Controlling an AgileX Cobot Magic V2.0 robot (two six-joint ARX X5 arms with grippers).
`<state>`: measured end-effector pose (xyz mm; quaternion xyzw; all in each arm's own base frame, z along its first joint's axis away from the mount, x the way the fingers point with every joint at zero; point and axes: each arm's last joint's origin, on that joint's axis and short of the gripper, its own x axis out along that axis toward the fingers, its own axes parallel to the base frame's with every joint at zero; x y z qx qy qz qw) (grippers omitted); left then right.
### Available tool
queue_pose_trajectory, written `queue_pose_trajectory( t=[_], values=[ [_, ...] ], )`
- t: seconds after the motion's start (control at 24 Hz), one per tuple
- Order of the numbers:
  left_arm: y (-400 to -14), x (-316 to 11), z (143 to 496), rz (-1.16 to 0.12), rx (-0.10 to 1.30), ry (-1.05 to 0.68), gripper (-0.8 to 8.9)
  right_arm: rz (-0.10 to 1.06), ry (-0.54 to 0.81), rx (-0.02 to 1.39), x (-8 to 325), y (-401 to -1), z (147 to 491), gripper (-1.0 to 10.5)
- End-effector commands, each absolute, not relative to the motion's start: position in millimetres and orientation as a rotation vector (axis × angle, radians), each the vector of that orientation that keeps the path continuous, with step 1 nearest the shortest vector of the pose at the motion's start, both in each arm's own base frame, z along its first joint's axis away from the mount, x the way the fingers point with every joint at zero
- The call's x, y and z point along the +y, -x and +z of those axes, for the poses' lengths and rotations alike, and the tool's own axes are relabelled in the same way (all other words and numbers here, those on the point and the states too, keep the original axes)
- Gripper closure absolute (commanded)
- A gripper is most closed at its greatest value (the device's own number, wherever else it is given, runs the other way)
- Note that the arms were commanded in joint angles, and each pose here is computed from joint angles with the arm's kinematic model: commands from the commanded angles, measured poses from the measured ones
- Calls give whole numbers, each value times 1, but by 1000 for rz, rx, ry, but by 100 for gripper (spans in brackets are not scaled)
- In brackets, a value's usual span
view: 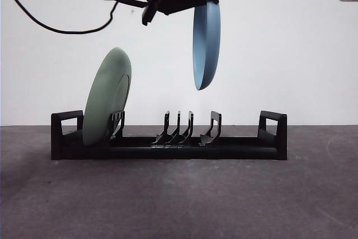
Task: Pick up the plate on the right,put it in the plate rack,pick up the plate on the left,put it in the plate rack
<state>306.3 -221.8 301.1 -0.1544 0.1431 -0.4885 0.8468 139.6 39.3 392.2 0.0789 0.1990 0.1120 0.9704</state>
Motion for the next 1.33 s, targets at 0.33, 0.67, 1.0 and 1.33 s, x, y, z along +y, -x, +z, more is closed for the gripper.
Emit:
queue_pose_trajectory(
  t=[0.33,0.67,1.0,1.33],
  values=[
    [-324,-232,277,-1015,385,316,822,225,-150,402,40,-142,391,695],
    [-329,-235,253,-996,467,249,822,226,-129,424,42,-148,388,695],
    [-328,-235,246,-1005,486,154,811,223,-120,454,44,-157,384,695],
    [-326,-232,238,-944,551,92,617,222,-118,470,45,-161,381,695]
  ],
)
